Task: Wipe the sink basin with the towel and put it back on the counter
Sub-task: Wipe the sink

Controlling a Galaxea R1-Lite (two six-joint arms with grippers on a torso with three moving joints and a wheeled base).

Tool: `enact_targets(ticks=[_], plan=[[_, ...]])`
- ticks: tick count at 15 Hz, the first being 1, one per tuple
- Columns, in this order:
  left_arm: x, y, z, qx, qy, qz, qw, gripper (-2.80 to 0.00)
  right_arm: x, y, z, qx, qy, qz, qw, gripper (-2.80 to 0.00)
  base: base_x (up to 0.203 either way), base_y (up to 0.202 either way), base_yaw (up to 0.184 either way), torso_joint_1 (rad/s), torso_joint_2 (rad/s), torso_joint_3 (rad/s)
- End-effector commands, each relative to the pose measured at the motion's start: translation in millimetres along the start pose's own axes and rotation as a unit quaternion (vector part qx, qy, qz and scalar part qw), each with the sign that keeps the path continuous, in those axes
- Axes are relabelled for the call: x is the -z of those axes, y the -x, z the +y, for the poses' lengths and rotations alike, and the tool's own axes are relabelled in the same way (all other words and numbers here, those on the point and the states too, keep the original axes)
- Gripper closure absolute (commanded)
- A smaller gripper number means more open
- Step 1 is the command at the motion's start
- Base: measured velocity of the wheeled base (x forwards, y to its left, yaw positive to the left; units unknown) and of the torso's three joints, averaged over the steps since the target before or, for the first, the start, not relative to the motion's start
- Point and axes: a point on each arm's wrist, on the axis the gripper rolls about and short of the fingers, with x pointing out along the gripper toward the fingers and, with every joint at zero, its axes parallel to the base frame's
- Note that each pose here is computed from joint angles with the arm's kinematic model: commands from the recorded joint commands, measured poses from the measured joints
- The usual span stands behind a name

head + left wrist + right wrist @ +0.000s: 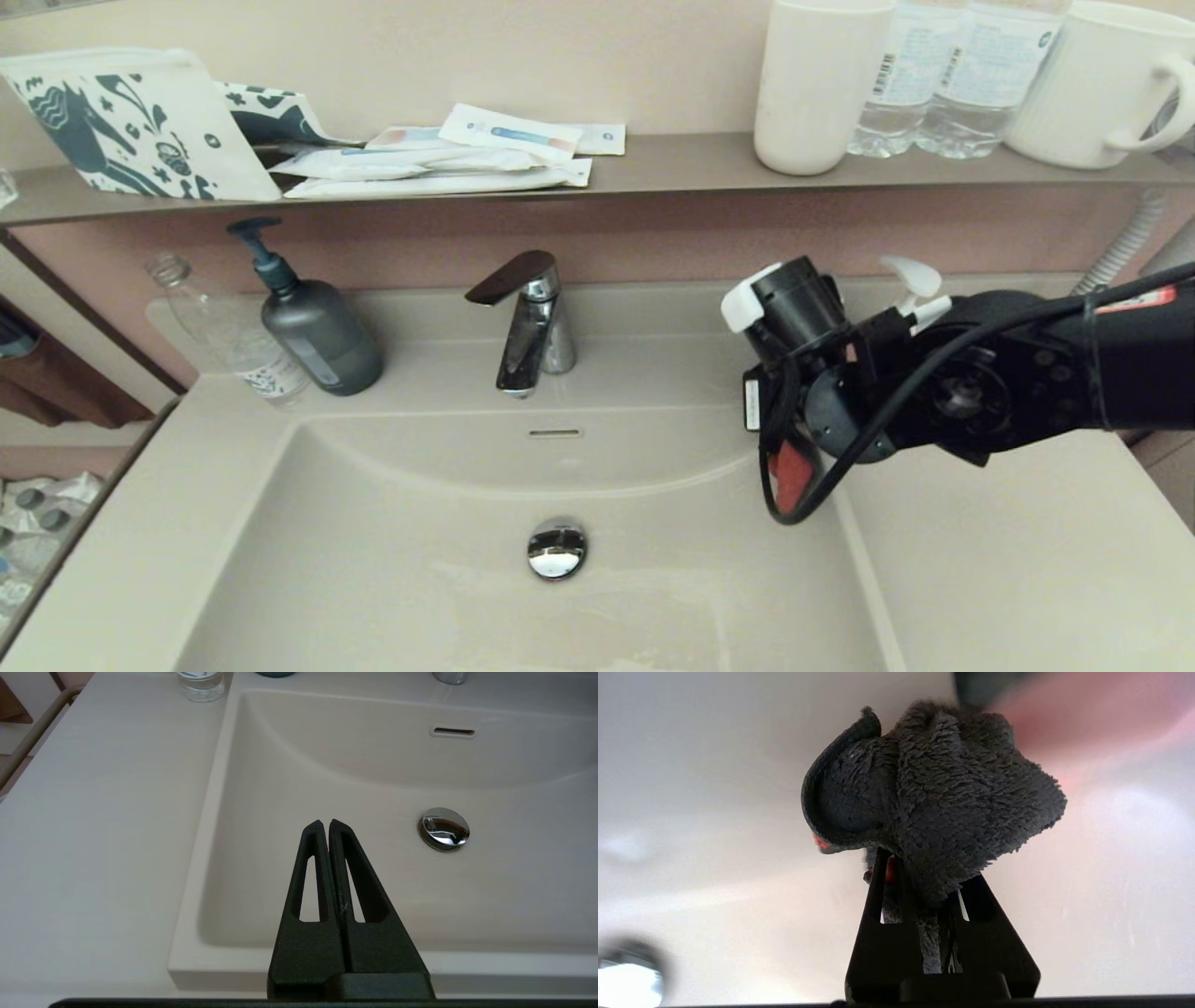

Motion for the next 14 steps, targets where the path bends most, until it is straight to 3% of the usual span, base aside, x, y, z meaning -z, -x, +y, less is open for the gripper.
enact_targets(ticks=[1, 6, 10, 14], plan=[[0, 0, 0.0, 0.0, 0.0, 0.001, 1.0, 0.0, -27, 19, -6, -0.018, -0.036, -0.037, 0.998, 0.0, 0.0, 0.0, 0.0, 0.0, 0.0, 0.0], [0, 0, 0.0, 0.0, 0.001, 0.0, 1.0, 0.0, -50, 23, 12, -0.041, -0.058, -0.073, 0.995, 0.0, 0.0, 0.0, 0.0, 0.0, 0.0, 0.0], [0, 0, 0.0, 0.0, 0.001, 0.001, 1.0, 0.0, -24, -13, 31, 0.0, -0.045, -0.05, 0.998, 0.0, 0.0, 0.0, 0.0, 0.0, 0.0, 0.0], [0, 0, 0.0, 0.0, 0.001, 0.001, 1.0, 0.0, -1, -31, 44, 0.008, -0.043, -0.024, 0.999, 0.0, 0.0, 0.0, 0.0, 0.0, 0.0, 0.0]])
